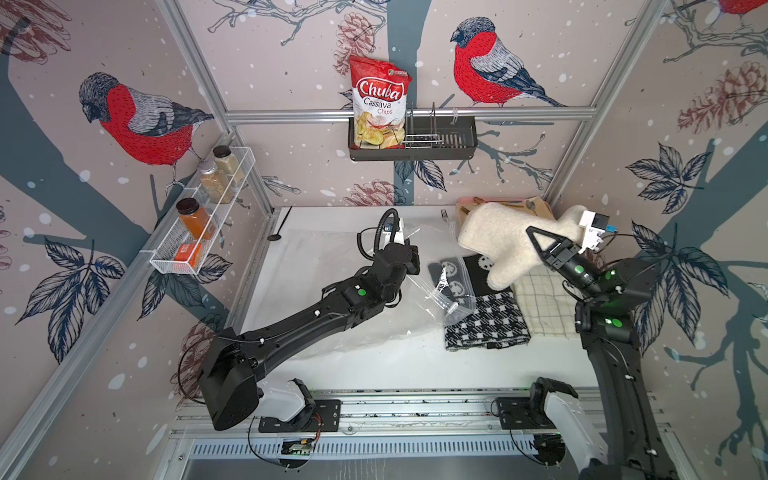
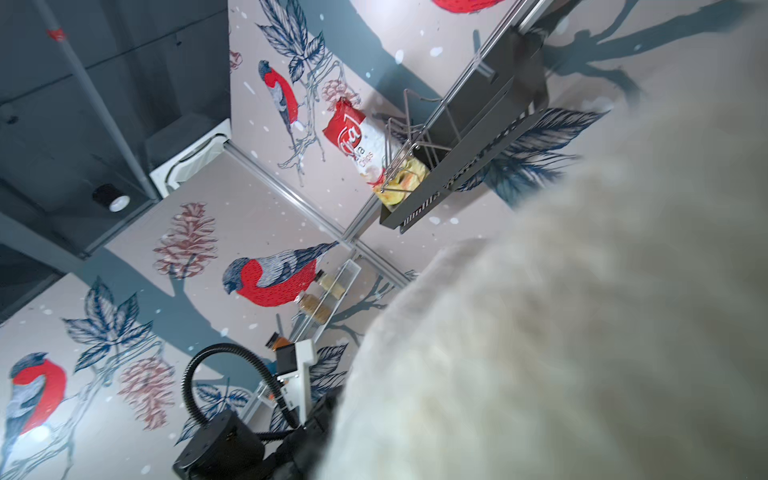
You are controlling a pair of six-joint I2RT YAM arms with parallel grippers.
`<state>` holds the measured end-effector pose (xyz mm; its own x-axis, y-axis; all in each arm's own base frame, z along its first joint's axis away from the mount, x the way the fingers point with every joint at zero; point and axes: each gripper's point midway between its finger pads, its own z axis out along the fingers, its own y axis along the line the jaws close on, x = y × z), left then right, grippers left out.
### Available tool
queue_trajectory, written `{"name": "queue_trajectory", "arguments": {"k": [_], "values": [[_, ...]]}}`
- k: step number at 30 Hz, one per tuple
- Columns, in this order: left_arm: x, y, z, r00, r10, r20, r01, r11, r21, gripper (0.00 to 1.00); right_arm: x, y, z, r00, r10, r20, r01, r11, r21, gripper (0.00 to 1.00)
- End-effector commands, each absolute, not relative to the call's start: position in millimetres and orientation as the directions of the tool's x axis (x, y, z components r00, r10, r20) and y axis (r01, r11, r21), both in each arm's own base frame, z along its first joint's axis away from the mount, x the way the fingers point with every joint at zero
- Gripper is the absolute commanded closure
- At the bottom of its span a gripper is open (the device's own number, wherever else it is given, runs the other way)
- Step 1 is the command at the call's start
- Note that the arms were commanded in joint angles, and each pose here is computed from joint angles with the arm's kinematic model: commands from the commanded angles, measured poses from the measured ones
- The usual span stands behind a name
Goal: Take the scarf out of the vacuum bag
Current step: Take out the scarf from the vacuum bag.
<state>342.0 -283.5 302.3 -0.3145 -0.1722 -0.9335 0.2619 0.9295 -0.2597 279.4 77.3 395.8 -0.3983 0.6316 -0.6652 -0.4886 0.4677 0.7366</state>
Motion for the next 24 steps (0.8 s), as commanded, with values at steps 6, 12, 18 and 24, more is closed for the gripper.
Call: {"name": "queue_trajectory", "arguments": {"k": [6, 12, 18, 24], "values": [[341, -285, 360, -0.223, -0.236, -0.946, 0.308, 0.903, -0.298, 1.0, 287, 32, 375, -0.212, 0.602, -0.77, -0.252, 0.727, 0.639, 1.0], [339, -283, 393, -0.174, -0.255, -0.951, 0.332, 0.894, -0.3, 1.0, 283, 9, 371, -0.138, 0.573, -0.808, -0.128, 0.798, 0.588, 1.0], [325, -276, 445, -0.117, -0.314, -0.942, 0.392, 0.857, -0.335, 1.0, 286, 8, 362, -0.147, 0.582, -0.8, -0.113, 0.794, 0.598, 1.0], [302, -265, 497, -0.062, -0.398, -0.915, 0.477, 0.794, -0.378, 1.0, 289, 7, 357, -0.156, 0.585, -0.796, -0.101, 0.792, 0.602, 1.0]]}}
